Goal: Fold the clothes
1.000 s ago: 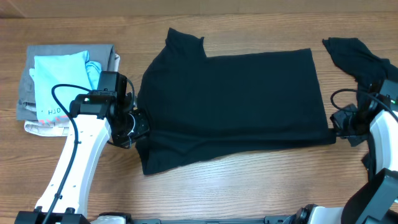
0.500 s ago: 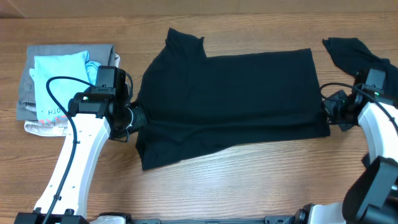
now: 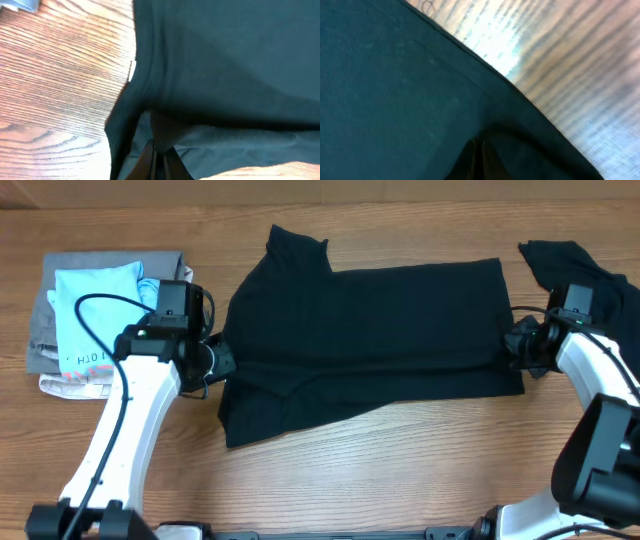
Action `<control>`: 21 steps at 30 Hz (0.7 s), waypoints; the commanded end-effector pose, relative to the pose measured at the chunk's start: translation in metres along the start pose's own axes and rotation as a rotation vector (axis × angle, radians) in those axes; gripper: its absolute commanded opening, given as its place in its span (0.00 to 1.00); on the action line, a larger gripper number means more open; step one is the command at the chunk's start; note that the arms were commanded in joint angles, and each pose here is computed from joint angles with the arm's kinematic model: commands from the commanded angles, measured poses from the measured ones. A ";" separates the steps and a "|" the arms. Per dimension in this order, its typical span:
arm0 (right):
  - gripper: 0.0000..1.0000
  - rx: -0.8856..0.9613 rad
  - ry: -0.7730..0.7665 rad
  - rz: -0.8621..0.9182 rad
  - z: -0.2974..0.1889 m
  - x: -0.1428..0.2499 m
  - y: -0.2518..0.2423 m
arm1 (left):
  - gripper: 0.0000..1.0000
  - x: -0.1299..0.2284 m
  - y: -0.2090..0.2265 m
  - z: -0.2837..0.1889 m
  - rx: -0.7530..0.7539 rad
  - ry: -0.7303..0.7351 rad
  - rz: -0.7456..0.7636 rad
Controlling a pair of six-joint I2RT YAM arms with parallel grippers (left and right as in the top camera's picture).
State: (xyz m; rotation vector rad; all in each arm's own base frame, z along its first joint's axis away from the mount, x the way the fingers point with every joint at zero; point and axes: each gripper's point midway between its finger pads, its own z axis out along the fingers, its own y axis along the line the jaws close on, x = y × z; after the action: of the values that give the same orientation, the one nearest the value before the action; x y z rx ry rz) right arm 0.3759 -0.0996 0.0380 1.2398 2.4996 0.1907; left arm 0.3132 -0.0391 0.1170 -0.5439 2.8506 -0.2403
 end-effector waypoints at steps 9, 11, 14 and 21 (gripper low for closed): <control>0.04 -0.066 -0.087 -0.023 0.000 -0.022 0.025 | 0.04 -0.007 0.009 0.051 -0.075 0.088 0.007; 0.04 -0.075 -0.101 -0.024 -0.001 -0.025 0.027 | 0.04 -0.008 0.008 0.053 -0.074 0.085 0.007; 0.08 -0.087 -0.116 -0.025 -0.001 -0.028 0.030 | 0.04 -0.009 0.008 0.053 -0.072 0.081 0.008; 0.08 -0.100 -0.129 -0.029 0.010 -0.033 0.034 | 0.04 -0.013 0.006 0.054 -0.065 0.066 0.009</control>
State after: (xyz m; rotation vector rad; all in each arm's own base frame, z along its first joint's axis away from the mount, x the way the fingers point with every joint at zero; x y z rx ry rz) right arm 0.4108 -0.1018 0.0435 1.1523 2.3942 0.2217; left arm 0.3279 -0.0389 0.0619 -0.5741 2.9586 -0.1934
